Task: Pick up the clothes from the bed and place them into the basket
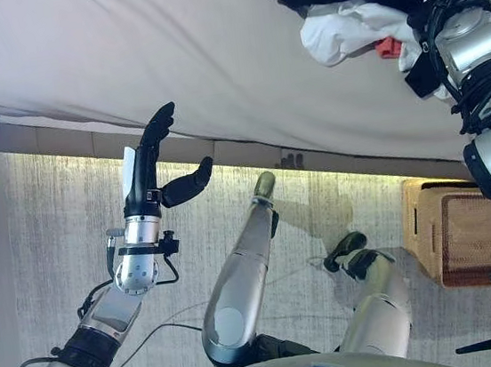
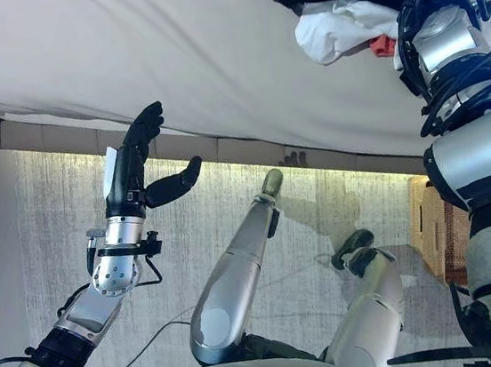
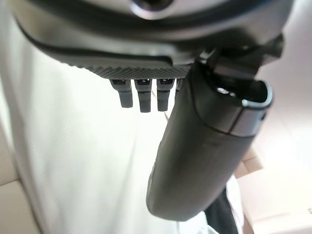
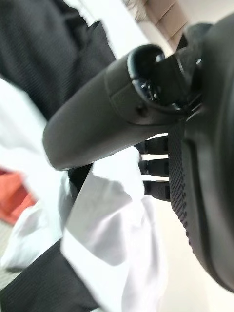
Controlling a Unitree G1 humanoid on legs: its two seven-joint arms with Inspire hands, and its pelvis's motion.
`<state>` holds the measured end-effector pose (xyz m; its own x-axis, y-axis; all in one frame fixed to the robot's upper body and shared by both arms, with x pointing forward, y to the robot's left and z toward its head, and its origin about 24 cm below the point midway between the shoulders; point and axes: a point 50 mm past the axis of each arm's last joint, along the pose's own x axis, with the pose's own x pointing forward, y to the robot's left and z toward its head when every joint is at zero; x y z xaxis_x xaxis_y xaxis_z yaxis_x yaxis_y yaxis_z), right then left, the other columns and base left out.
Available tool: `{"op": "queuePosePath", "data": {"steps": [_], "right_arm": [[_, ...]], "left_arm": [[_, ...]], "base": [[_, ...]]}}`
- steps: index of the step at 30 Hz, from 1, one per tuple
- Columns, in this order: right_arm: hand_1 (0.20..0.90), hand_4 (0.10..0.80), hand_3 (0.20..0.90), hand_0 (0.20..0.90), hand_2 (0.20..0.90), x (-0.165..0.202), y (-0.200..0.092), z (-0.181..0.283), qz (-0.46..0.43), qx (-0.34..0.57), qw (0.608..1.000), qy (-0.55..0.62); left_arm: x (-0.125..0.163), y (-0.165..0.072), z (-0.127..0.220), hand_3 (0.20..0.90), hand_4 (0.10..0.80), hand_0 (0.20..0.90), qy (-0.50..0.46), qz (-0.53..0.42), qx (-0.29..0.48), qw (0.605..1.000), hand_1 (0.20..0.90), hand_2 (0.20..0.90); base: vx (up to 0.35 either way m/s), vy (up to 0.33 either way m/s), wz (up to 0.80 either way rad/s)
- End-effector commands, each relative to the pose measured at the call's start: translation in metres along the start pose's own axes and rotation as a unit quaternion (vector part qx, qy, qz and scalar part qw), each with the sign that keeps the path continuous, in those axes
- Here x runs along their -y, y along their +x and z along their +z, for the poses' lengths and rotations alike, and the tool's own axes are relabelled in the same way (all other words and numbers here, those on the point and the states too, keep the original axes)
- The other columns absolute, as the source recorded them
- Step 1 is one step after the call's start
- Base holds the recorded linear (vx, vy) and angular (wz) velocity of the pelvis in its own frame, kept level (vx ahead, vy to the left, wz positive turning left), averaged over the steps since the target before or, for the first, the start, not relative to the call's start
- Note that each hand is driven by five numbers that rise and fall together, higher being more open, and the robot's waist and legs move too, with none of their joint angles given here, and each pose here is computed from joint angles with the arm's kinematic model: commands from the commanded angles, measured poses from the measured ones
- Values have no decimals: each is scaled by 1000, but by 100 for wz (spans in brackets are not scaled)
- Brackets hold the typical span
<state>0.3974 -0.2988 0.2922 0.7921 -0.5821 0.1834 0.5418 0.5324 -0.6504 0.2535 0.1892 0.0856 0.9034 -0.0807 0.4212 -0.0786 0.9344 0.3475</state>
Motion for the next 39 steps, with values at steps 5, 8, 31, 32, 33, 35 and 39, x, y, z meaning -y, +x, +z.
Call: {"op": "queuePosePath", "data": {"steps": [5, 8, 31, 32, 33, 35, 39], "right_arm": [[300, 100, 200, 300, 300, 41, 3, 30, -45, 58, 997, 16], [300, 100, 200, 300, 300, 41, 4, 24, -38, 51, 998, 13], [300, 100, 200, 300, 300, 71, 10, -23, -34, 40, 999, 15], [300, 100, 200, 300, 300, 76, 10, -22, -37, 44, 998, 14], [300, 100, 200, 300, 300, 79, 10, -20, -38, 46, 998, 13], [300, 100, 200, 300, 300, 86, 10, -13, -37, 59, 997, 18], [300, 100, 200, 300, 300, 90, 7, 3, -6, 80, 996, 42]], "left_arm": [[-17, 16, 28, 900, 800, 900, -11, 25, 93, 995, 900, 900], [-18, 20, 29, 900, 800, 900, -7, 22, 92, 995, 900, 900], [-18, 17, 10, 900, 800, 900, 34, -8, 41, 999, 900, 900], [-19, 17, 8, 900, 800, 900, 35, -9, 37, 999, 900, 900], [-19, 16, 7, 900, 800, 900, 35, -10, 33, 999, 900, 900], [-19, 12, 2, 900, 800, 900, 35, -15, 18, 999, 900, 900], [-18, 5, -9, 900, 800, 900, 41, -24, -11, 999, 900, 900]], "base": [[48, -19, -5], [38, -18, -12], [52, -1, -11], [25, 24, -3], [39, 33, -1], [46, 31, -1], [51, 27, -3]]}}
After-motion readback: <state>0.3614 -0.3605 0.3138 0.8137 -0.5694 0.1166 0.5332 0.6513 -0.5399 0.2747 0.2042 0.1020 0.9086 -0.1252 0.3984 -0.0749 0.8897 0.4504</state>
